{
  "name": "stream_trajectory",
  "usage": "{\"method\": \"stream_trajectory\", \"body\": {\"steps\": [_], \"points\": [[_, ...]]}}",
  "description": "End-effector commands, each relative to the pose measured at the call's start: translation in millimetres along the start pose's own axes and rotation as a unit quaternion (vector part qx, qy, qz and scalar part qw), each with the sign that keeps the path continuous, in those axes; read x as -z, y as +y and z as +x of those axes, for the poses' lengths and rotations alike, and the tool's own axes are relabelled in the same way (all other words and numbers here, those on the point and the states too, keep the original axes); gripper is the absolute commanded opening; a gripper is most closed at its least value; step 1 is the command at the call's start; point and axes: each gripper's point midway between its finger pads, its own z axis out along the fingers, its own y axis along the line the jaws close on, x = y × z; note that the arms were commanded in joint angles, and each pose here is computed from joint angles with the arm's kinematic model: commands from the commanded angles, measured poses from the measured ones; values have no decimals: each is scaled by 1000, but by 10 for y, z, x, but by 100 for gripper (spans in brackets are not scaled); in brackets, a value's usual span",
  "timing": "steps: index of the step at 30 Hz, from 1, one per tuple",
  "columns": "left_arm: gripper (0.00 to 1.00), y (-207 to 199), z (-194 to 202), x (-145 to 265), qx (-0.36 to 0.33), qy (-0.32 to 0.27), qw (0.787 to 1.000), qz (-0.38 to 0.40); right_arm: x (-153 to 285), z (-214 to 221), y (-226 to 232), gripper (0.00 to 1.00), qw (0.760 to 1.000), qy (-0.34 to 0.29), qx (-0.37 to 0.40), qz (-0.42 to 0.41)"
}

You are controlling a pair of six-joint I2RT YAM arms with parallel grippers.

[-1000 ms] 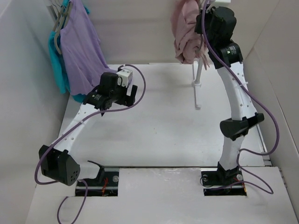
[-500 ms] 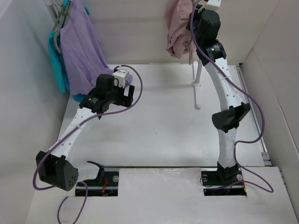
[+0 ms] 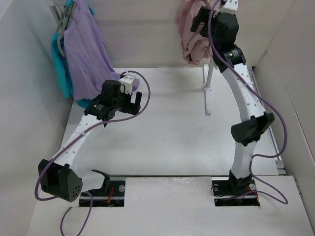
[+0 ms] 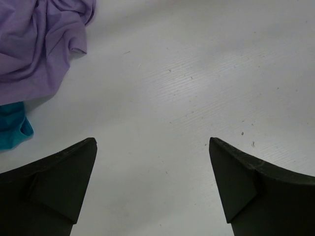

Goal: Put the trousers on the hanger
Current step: Place the hanger at the clothesline.

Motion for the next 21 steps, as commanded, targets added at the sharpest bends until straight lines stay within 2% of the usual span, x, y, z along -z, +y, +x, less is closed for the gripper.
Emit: {"method": "stream_trajectory", "body": {"steps": [1,2,4,5,6,8,14,19,21], "points": [[96,-34,-74,79,-1,-25,1000,10,379,-239,88,100,1000,10,-5,-24],[96,-53,-74,80,-1,-25,1000,15,528,-388,75,100,1000,4,-7,-25],[96,-68,-35,67,0,-20,1000,20,662,-383,44,100,1000,11,-5,-16],[96,-68,-35,67,0,-20,1000,20,716,-214,43,100,999,34,2,-16],[96,-68,-35,67,0,-20,1000,20,856,-303,65,100,999,32,1,-21],[96,-88,-81,83,-1,-26,999,25,961,-195,33,100,998,53,8,-16],[96,-120,-81,85,-1,-26,999,34,1287,-178,-87,100,997,73,22,3],[96,-118,-100,112,-7,-30,999,34,1536,14,-61,100,995,99,29,-12],[96,-85,-101,113,-5,-31,999,30,1671,-45,-73,100,995,93,27,-14]]}}
